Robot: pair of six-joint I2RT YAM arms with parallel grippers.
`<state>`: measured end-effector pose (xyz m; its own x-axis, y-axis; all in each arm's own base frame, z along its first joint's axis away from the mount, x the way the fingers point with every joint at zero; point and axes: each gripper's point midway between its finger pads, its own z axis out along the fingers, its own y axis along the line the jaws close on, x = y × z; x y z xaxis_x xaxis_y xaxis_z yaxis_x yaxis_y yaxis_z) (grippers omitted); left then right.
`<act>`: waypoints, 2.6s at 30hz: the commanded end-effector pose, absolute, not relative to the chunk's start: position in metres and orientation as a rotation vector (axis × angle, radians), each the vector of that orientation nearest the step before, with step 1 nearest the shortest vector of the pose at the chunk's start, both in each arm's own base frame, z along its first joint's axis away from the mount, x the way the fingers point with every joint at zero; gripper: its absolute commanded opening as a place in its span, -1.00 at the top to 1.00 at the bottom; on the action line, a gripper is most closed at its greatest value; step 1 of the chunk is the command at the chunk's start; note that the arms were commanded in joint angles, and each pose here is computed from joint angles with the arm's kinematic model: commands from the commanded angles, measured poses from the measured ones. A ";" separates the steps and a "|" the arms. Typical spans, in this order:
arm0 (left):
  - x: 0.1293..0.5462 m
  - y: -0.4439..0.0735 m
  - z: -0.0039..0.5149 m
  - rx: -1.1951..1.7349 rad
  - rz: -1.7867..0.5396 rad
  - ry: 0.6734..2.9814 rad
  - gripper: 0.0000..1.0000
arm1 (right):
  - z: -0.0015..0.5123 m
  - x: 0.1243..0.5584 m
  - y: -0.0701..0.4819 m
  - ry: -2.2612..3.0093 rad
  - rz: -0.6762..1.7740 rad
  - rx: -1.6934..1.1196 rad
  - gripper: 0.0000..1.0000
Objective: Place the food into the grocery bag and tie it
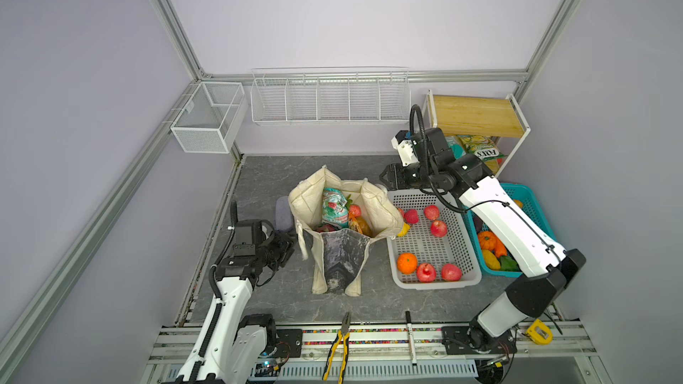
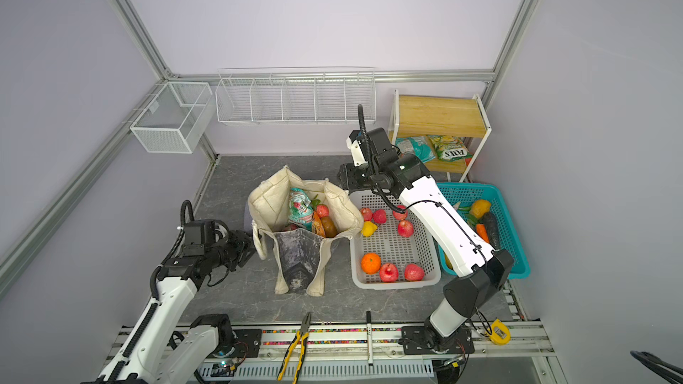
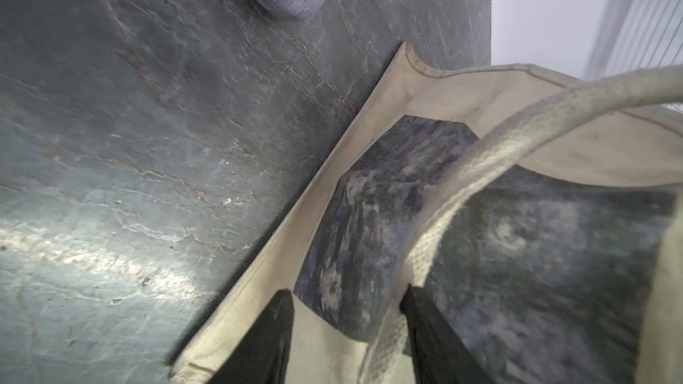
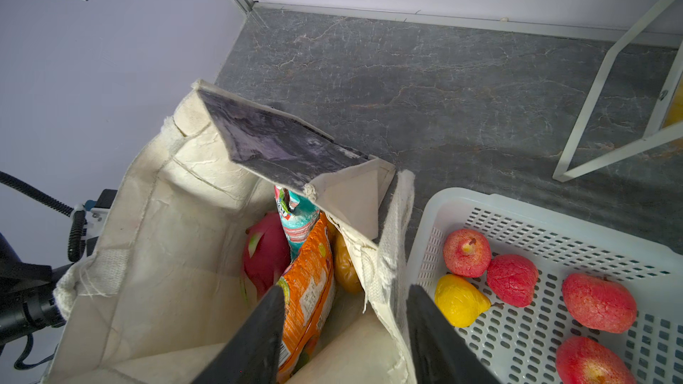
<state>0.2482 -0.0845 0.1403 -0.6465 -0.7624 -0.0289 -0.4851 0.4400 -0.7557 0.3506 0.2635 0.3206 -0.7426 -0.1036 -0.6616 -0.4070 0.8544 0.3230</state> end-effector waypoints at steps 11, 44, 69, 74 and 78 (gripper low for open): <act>0.252 -0.101 0.145 -1.029 -1.176 2.347 -0.15 | 0.316 0.355 0.252 2.361 0.653 -0.294 -0.12; 0.255 -0.024 0.228 -1.092 -0.580 2.292 1.00 | 0.249 0.353 0.157 2.484 0.710 0.388 -0.22; 0.275 -0.001 0.273 -1.164 -0.544 2.136 1.00 | 0.155 0.299 0.214 2.779 1.052 0.819 0.04; 0.277 -0.002 0.272 -1.170 -0.552 2.138 1.00 | 0.147 0.293 0.237 2.836 1.098 0.790 0.05; 0.277 -0.003 0.269 -1.173 -0.557 2.147 1.00 | 0.157 0.302 0.252 2.802 1.188 0.707 -0.01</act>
